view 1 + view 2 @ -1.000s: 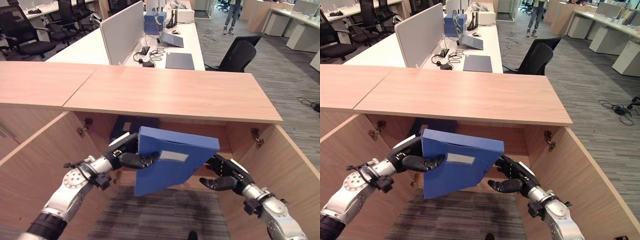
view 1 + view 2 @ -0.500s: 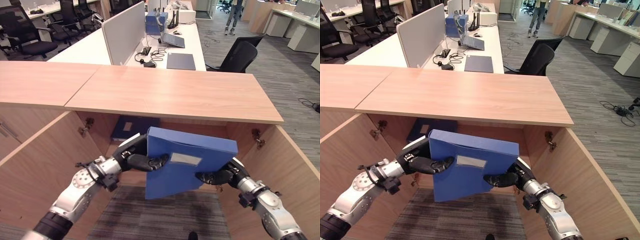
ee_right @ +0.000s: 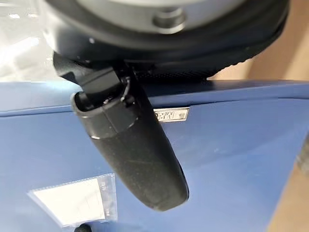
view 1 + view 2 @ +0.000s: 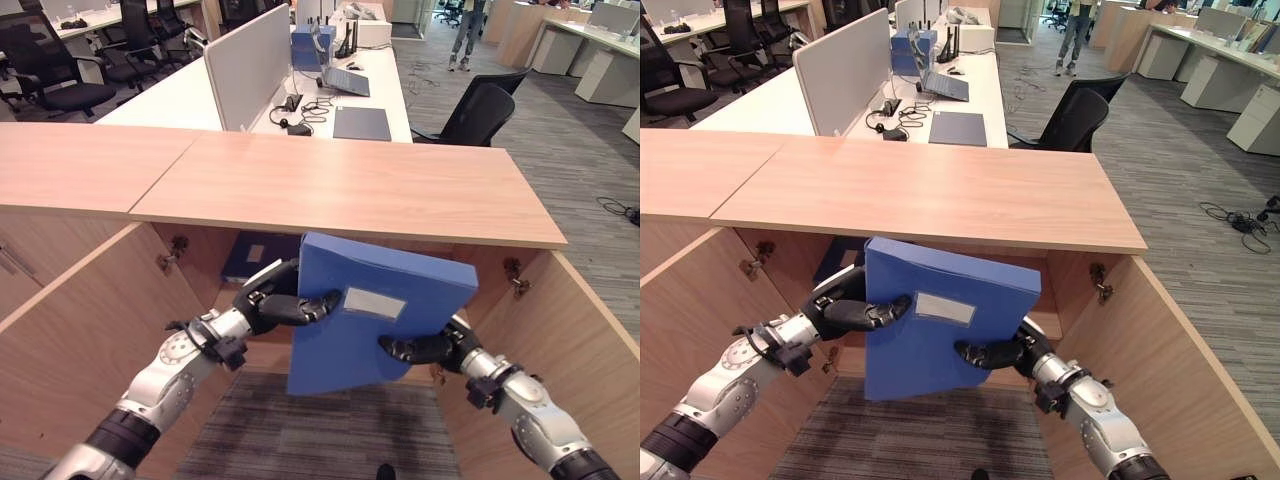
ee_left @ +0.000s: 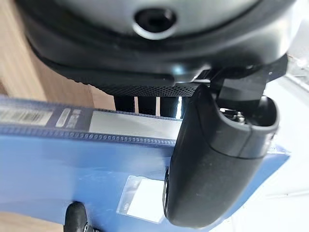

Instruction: Put the empty folder in the office cabinet

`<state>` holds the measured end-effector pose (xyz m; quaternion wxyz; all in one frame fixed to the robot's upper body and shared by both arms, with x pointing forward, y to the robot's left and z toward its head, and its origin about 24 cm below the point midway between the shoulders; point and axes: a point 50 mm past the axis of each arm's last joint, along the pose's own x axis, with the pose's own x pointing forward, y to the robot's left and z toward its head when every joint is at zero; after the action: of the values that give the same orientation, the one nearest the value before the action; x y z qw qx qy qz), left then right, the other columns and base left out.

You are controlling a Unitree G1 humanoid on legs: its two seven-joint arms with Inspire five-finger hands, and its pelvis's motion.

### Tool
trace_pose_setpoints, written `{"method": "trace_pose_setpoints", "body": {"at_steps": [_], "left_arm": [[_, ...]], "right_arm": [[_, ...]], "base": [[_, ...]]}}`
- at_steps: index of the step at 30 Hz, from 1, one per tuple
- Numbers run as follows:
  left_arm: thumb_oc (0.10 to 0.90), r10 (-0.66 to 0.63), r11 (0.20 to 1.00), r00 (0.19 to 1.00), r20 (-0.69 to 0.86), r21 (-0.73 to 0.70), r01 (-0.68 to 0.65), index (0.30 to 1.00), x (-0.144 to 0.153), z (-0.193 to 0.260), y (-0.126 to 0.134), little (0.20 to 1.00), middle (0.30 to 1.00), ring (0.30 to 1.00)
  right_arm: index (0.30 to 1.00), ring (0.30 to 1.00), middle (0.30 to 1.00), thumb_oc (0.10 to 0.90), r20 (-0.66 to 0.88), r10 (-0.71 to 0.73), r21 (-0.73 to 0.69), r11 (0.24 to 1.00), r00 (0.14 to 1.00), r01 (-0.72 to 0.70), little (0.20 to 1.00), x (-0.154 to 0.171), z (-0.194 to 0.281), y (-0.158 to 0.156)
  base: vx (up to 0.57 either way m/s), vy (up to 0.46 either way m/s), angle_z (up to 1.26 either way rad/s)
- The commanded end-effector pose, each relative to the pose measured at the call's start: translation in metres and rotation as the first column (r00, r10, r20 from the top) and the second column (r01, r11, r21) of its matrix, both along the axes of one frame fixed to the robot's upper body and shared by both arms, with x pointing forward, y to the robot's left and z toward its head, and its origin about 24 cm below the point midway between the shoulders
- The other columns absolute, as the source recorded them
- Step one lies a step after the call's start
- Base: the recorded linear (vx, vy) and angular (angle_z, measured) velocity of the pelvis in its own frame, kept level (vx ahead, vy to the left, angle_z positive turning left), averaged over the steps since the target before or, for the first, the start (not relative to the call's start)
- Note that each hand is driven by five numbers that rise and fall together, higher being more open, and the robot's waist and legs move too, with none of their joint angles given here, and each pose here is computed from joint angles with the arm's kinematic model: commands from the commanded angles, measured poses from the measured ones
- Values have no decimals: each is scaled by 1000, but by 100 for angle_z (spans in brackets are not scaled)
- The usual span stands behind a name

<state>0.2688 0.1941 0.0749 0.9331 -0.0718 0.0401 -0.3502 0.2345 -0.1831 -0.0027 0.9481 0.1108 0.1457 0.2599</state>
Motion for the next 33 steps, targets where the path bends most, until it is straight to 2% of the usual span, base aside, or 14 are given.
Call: {"method": "trace_pose_setpoints", "body": {"at_steps": [1,10,11,12,19,20,22,24,25,27,29,30,32,33], "left_arm": [[400,-263,918,937,230,-241,316,300,7,48,-71,300,300,300],[400,-167,945,979,121,-265,194,300,6,22,-55,300,300,300],[665,-148,951,984,99,-258,169,698,6,17,-52,698,698,698],[800,-95,970,994,49,-221,103,900,5,5,-44,900,900,900],[800,10,995,995,-103,-94,-19,900,-3,-33,-21,900,900,900],[800,62,998,981,-182,-12,-65,900,-9,-53,-8,900,900,900],[800,106,994,972,-209,42,-100,900,-10,-63,0,900,900,900],[800,278,945,939,-205,231,-230,900,-16,-85,26,900,900,900],[800,278,945,939,-204,231,-230,900,-15,-85,26,900,900,900],[800,486,871,826,-286,231,-433,900,-23,-112,40,900,900,900],[800,608,791,694,-385,224,-569,900,-32,-134,46,900,900,900],[800,608,791,694,-385,223,-569,900,-32,-134,46,900,900,900],[800,701,666,504,-505,210,-716,900,-41,-155,51,900,900,900],[800,712,642,465,-526,218,-735,900,-46,-160,53,900,900,900]], "right_arm": [[300,300,300,400,321,161,252,935,933,-249,300,32,67,64],[300,300,300,400,157,26,418,904,987,-90,300,13,36,51],[300,300,300,400,134,-6,439,897,991,-54,300,10,32,48],[300,300,300,400,77,-87,448,893,993,43,300,7,21,39],[300,300,300,400,-78,-201,294,931,977,215,300,-7,-15,12],[300,300,300,400,-135,-243,219,938,961,268,300,-14,-29,0],[300,300,300,400,-155,-261,190,939,953,288,300,-15,-33,-5],[300,300,300,400,-186,-312,57,943,931,328,300,-19,-45,-21],[300,300,300,400,-186,-312,56,943,932,327,300,-19,-45,-21],[300,300,300,400,-166,-342,-49,940,925,339,300,-17,-44,-36],[300,300,300,400,-162,-373,-99,927,914,361,300,-16,-45,-43],[300,300,300,400,-161,-373,-99,927,914,361,300,-15,-45,-43],[300,300,300,400,-176,-442,-134,896,880,423,300,-11,-48,-53],[300,300,300,400,-180,-459,-124,888,870,443,300,-11,-48,-55]], "base": [[0,0,0],[0,0,0],[4,-30,0],[-1,-30,0],[0,-22,1],[3,-31,6],[-12,-52,16],[-20,-67,17],[-13,-49,10],[-9,-63,8],[3,-49,6],[-3,-34,5],[3,-63,12],[12,-54,15]]}}
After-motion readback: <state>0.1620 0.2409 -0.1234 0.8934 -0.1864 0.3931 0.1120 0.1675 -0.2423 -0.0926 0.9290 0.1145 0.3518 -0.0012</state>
